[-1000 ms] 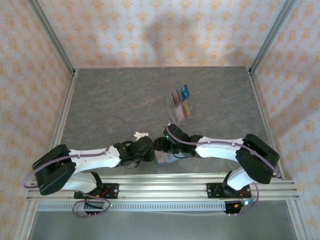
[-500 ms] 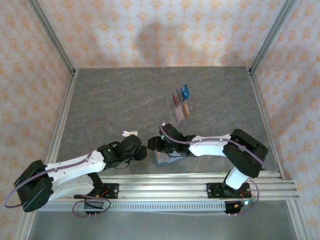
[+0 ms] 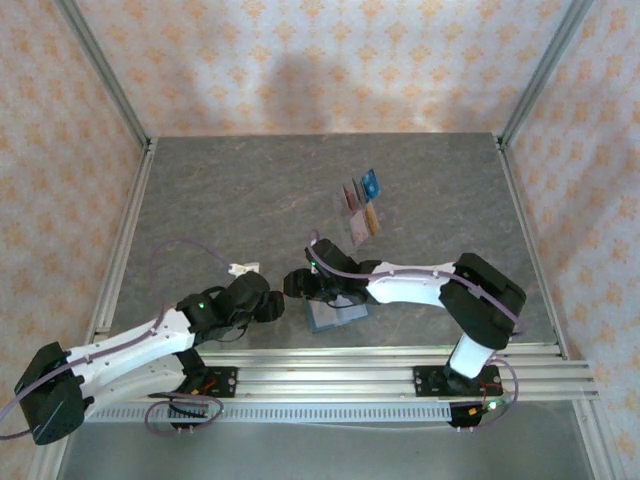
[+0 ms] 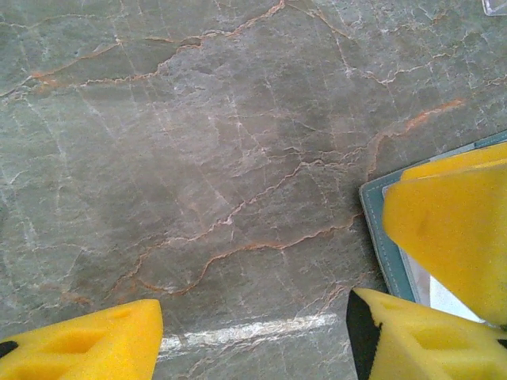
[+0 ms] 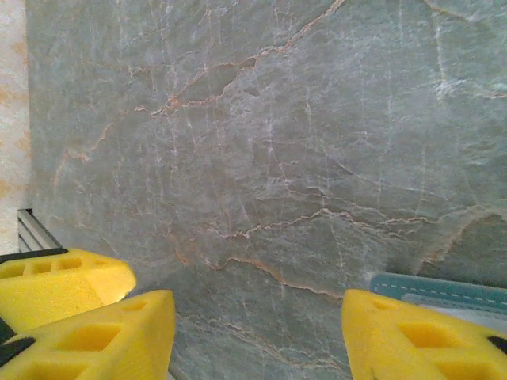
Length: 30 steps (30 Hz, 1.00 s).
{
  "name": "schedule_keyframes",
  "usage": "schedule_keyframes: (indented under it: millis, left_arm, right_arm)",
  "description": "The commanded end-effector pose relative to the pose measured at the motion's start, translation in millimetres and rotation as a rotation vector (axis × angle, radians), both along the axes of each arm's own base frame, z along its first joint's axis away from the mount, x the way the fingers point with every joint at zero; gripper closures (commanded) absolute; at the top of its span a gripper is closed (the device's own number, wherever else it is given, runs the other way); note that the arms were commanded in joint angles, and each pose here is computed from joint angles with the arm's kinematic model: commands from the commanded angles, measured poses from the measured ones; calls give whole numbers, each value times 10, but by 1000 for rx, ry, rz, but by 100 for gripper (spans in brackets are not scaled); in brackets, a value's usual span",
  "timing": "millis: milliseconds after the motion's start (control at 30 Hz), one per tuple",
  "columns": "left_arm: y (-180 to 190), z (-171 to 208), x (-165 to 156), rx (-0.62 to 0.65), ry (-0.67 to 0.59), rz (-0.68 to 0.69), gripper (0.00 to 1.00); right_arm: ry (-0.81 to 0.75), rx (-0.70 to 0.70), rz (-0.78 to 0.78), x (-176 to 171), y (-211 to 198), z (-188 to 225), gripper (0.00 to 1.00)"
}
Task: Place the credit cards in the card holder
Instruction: Flip over the card slot in the card holder, then pick up the credit card from the storage box.
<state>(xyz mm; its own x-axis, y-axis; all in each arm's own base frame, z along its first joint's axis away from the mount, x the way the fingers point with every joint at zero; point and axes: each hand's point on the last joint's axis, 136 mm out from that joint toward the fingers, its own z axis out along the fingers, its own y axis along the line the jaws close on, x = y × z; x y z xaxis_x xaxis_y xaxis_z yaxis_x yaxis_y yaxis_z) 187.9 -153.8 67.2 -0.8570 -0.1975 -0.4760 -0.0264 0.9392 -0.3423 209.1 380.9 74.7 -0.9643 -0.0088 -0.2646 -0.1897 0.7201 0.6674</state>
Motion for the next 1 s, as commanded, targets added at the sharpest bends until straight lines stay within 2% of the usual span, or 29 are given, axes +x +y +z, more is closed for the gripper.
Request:
schedule_keyframes:
  millis: [0, 100, 200, 367, 567, 733, 767, 833, 967]
  left_arm:
    - [-85, 34, 13, -19, -14, -38, 33]
    - [-125, 60, 29, -20, -16, -57, 28]
    - [-214, 87, 44, -37, -18, -89, 24]
    - [-421, 89, 125, -30, -5, -143, 24]
    - [-761, 65, 267, -2, 0, -201, 26]
    - [-916, -35, 359, 41, 13, -218, 28]
    - [-918, -61, 377, 57, 15, -216, 28]
    - [-898, -124, 395, 91, 24, -211, 29]
    - [-877, -209, 404, 122, 32, -210, 31]
  right_arm:
    - [-81, 90, 74, -6, 161, 541, 41]
    - [-94, 77, 27, 113, -24, 578, 42]
    - [-129, 3, -30, 215, -316, 554, 41]
    - [-158, -70, -138, 426, -834, 602, 42]
    - [-238, -241, -293, 785, -1591, 789, 45]
    - [-290, -382, -391, 1130, -2029, 921, 51]
    - [-292, -401, -402, 1203, -2076, 927, 55]
    - [-287, -432, -410, 1349, -2128, 915, 66]
    - [-291, -493, -395, 1585, -2111, 881, 71]
